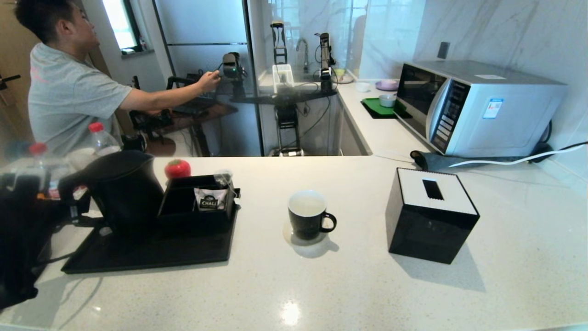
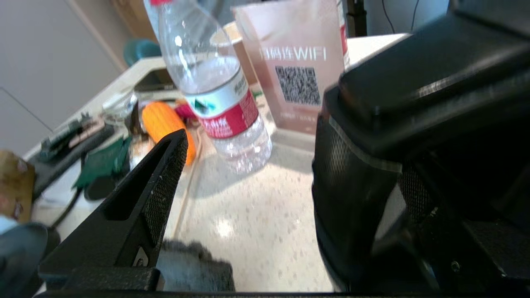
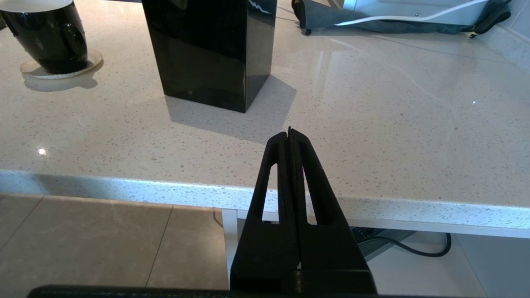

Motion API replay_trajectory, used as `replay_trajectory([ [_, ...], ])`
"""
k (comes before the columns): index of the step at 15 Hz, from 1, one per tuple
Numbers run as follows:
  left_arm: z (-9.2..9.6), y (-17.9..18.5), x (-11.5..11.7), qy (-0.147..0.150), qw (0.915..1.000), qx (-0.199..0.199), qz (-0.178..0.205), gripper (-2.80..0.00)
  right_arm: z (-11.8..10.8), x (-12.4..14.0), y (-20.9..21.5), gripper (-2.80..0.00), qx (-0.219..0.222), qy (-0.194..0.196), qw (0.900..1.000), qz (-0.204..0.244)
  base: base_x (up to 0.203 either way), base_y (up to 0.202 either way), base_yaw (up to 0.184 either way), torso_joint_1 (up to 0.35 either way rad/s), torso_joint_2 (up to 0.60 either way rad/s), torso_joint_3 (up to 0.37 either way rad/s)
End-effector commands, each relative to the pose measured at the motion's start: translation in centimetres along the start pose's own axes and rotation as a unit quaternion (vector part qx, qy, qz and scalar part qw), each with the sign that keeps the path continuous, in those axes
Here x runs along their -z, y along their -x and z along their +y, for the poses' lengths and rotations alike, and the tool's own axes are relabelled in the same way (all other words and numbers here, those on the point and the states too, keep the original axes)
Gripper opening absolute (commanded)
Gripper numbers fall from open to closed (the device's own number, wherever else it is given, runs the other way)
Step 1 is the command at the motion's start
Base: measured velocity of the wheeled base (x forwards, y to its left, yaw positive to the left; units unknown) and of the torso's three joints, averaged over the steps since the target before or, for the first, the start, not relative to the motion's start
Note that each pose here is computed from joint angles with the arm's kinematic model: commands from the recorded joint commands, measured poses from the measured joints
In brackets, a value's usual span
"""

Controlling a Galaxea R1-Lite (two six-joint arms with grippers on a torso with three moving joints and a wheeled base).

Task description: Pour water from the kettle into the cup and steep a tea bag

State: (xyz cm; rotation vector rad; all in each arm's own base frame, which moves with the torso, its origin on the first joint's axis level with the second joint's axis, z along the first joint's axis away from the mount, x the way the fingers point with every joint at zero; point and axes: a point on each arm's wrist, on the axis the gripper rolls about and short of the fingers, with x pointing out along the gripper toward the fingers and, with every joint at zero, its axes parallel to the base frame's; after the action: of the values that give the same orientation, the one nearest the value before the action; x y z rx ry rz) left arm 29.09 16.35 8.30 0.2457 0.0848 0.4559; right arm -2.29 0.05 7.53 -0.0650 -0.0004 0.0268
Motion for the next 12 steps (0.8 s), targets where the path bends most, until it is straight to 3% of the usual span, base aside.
replay_trajectory([
  [1,0.17,-0.55,-0.36,-0.004,0.9996,-0.007,-0.027,0.00,0.00,0.00,-0.01,-2.80,0.000,0.000,1.000,0.001,0.000,0.000,0.000,0.000,0.00,0.000],
  [11,0.13,-1.16,-0.74,-0.009,0.9990,0.004,-0.043,0.00,0.00,0.00,-0.01,-2.80,0.000,0.000,1.000,0.001,0.000,0.000,0.000,0.000,0.00,0.000],
  [12,0.16,-1.31,-0.82,-0.009,0.9989,0.003,-0.046,-2.80,0.00,0.00,-0.01,-2.80,0.000,0.000,1.000,0.001,0.000,0.000,0.000,0.000,0.00,0.000],
])
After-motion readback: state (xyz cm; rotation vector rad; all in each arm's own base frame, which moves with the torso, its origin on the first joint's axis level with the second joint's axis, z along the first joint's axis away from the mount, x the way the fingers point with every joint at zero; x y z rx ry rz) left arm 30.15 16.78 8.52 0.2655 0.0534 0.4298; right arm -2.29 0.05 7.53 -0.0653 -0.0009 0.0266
